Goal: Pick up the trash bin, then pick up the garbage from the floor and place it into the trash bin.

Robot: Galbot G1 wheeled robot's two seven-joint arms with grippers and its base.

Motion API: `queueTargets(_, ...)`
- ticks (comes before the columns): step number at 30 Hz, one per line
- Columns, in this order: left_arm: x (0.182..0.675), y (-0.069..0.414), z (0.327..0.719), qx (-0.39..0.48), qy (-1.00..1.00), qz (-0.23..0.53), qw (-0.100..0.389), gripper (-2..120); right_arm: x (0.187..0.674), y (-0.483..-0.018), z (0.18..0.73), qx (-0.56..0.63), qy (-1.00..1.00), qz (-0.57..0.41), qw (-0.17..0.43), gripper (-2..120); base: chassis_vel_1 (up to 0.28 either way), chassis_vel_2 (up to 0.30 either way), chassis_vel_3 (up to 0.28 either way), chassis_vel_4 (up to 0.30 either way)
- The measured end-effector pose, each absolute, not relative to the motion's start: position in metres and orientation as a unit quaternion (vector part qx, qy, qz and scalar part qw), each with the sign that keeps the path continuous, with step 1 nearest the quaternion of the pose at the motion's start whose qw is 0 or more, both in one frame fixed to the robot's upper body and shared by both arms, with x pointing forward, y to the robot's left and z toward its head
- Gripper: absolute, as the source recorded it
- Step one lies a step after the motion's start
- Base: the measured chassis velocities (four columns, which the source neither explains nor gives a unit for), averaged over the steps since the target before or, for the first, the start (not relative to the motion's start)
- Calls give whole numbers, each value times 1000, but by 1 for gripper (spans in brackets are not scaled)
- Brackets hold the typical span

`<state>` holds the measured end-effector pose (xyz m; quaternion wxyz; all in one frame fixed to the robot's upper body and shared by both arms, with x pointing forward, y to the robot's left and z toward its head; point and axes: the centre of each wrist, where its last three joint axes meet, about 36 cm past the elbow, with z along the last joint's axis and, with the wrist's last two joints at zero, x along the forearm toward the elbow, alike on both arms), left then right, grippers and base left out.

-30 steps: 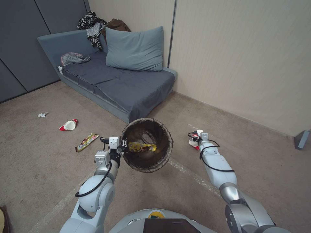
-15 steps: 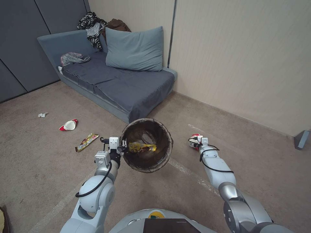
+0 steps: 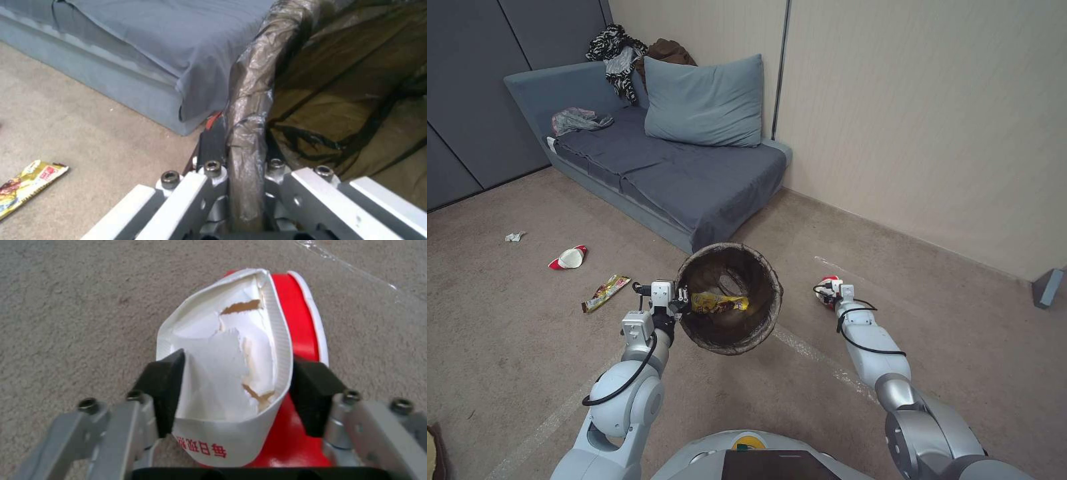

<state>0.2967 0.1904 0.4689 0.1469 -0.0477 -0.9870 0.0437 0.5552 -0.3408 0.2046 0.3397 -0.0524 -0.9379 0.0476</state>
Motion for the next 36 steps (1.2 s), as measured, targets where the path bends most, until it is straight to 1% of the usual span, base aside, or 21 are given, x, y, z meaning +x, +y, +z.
queueTargets(1, 297, 190, 469, -48, -987, 44, 147, 0, 555, -341, 205, -52, -938, 48, 340, 50, 0, 0, 0, 0)
queueTargets(2, 297, 190, 469, -48, -987, 44, 147, 0, 555, -341, 204, -52, -938, 48, 338, 43, 0, 0, 0, 0)
queueTargets(4, 297, 190, 468, -48, -987, 43, 147, 0, 554, -341, 205, -52, -939, 49, 336, 36, 0, 0, 0, 0)
queueTargets(5, 297, 190, 468, -48, -987, 43, 147, 0, 554, -341, 205, -52, -939, 49, 336, 36, 0, 0, 0, 0)
queueTargets(6, 297, 190, 468, -48, -987, 44, 147, 0, 554, -341, 205, -52, -939, 49, 336, 34, 0, 0, 0, 0)
queueTargets(9, 297, 189, 468, -49, -987, 44, 148, 0, 554, -342, 205, -52, -940, 50, 333, 16, 0, 0, 0, 0)
queueTargets(10, 297, 189, 468, -49, -987, 44, 148, 0, 554, -342, 205, -52, -940, 50, 333, 16, 0, 0, 0, 0)
queueTargets(12, 298, 189, 468, -49, -987, 44, 147, 0, 553, -342, 205, -52, -941, 50, 332, 8, 0, 0, 0, 0)
queueTargets(14, 298, 189, 468, -49, -987, 44, 147, 0, 553, -342, 205, -52, -941, 50, 332, 8, 0, 0, 0, 0)
queueTargets(15, 298, 190, 468, -48, -987, 43, 147, 0, 553, -342, 205, -52, -941, 50, 331, 0, 0, 0, 0, 0)
queueTargets(24, 298, 190, 469, -48, -987, 43, 146, 0, 553, -342, 205, -53, -942, 52, 326, 0, 0, 0, 0, 0)
queueTargets(28, 299, 190, 468, -48, -987, 43, 146, 0, 553, -342, 208, -58, -946, 54, 315, 0, 0, 0, 0, 0)
queueTargets(29, 299, 190, 468, -48, -987, 43, 147, 0, 553, -342, 213, -61, -950, 55, 303, 0, 0, 0, 0, 0)
queueTargets(30, 299, 190, 468, -48, -987, 43, 147, 0, 553, -342, 213, -61, -950, 55, 303, 0, 0, 0, 0, 0)
queueTargets(32, 299, 190, 467, -48, -987, 43, 148, 0, 551, -339, 223, -60, -957, 51, 279, 0, 0, 0, 0, 0)
queueTargets(33, 299, 190, 466, -48, -987, 43, 149, 0, 548, -336, 236, -58, -965, 45, 254, 0, 0, 0, 0, 0)
queueTargets(34, 299, 190, 466, -48, -987, 43, 149, 0, 548, -336, 236, -58, -965, 45, 254, 0, 0, 0, 0, 0)
queueTargets(36, 300, 190, 465, -48, -986, 44, 151, 0, 536, -328, 258, -48, -977, 32, 206, 0, 0, 0, 0, 0)
